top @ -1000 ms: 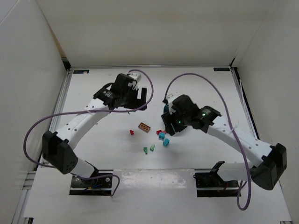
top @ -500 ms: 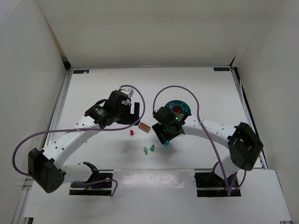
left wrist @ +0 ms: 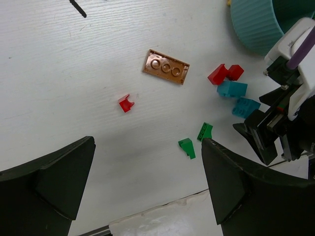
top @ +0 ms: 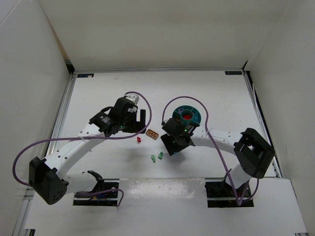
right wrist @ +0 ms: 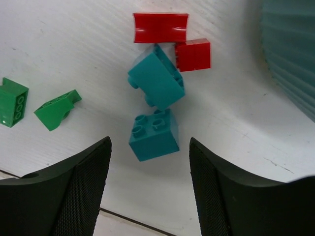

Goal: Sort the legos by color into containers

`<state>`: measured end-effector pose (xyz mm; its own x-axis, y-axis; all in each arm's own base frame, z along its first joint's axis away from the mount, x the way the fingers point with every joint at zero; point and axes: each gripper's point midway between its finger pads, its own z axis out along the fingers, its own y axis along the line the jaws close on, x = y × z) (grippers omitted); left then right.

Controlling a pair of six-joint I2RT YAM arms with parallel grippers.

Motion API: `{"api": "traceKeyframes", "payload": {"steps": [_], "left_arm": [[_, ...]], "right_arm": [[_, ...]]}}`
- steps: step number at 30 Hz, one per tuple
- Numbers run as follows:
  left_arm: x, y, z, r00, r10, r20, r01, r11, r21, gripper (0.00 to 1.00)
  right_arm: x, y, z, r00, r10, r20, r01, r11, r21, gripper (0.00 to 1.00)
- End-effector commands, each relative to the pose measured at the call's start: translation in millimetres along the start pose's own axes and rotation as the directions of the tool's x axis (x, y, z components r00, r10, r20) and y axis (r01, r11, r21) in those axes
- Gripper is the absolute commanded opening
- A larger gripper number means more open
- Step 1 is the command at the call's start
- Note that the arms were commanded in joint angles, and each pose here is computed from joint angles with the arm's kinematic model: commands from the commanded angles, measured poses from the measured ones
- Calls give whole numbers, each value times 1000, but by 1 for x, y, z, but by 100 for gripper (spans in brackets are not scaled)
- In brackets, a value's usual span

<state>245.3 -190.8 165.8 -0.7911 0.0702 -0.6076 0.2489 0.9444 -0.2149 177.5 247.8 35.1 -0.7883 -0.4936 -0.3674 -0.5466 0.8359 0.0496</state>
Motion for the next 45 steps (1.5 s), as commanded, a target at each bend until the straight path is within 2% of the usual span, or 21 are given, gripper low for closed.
{"api": "traceKeyframes", "payload": {"steps": [1,4,12,16,17,20,25,30,33,36,37,39,40,41,45], "left_arm": [[-2,2,-3,1000,-9,17,9,1000,-19,100],[-1,3,-5,1000,-13,18,14,1000,-20,100],[2,7,-10,1000,-3,22,3,999,-32,100],[2,10,-11,1000,0,21,1,999,-42,100],[1,9,-11,1000,-1,23,2,999,-39,100],[1,9,-11,1000,2,24,-1,999,-40,100],[0,8,-11,1000,11,22,-11,999,-37,100],[-3,5,-9,1000,16,24,-15,999,-31,100],[-8,4,-7,999,17,27,-16,999,-31,100],[-11,1,-2,999,23,23,-22,999,-29,100],[-13,-1,0,1000,24,18,-23,999,-24,100],[-15,-3,1,1000,25,16,-25,999,-21,100],[-21,-5,-1,999,25,20,-25,999,-20,100],[-20,-4,0,1000,30,5,-30,999,-27,100],[-34,-6,-4,999,44,6,-44,998,-36,100]], "right_arm": [[-12,11,6,998,-10,56,12,999,-32,67],[-15,12,11,998,-12,57,13,1000,-29,67],[-13,3,17,998,30,61,-29,1000,-4,60],[-10,3,14,998,33,60,-34,999,13,49],[-8,3,11,998,31,55,-32,999,13,40],[-2,8,7,998,33,58,-34,999,12,38],[-5,11,-8,995,48,90,-49,999,18,28],[-30,3,-50,982,56,181,-58,998,5,28],[-44,-17,-80,963,105,247,-110,994,5,28],[-64,-52,-116,921,191,338,-190,981,-37,28],[-72,-82,-132,882,269,387,-273,961,-47,28],[-83,-94,-152,855,280,436,-270,959,-88,28],[-89,-119,-159,820,337,463,-332,938,-95,28],[-101,-122,-168,802,340,491,-321,939,-124,28],[-121,-155,-173,787,364,498,-360,926,-109,28]]}}
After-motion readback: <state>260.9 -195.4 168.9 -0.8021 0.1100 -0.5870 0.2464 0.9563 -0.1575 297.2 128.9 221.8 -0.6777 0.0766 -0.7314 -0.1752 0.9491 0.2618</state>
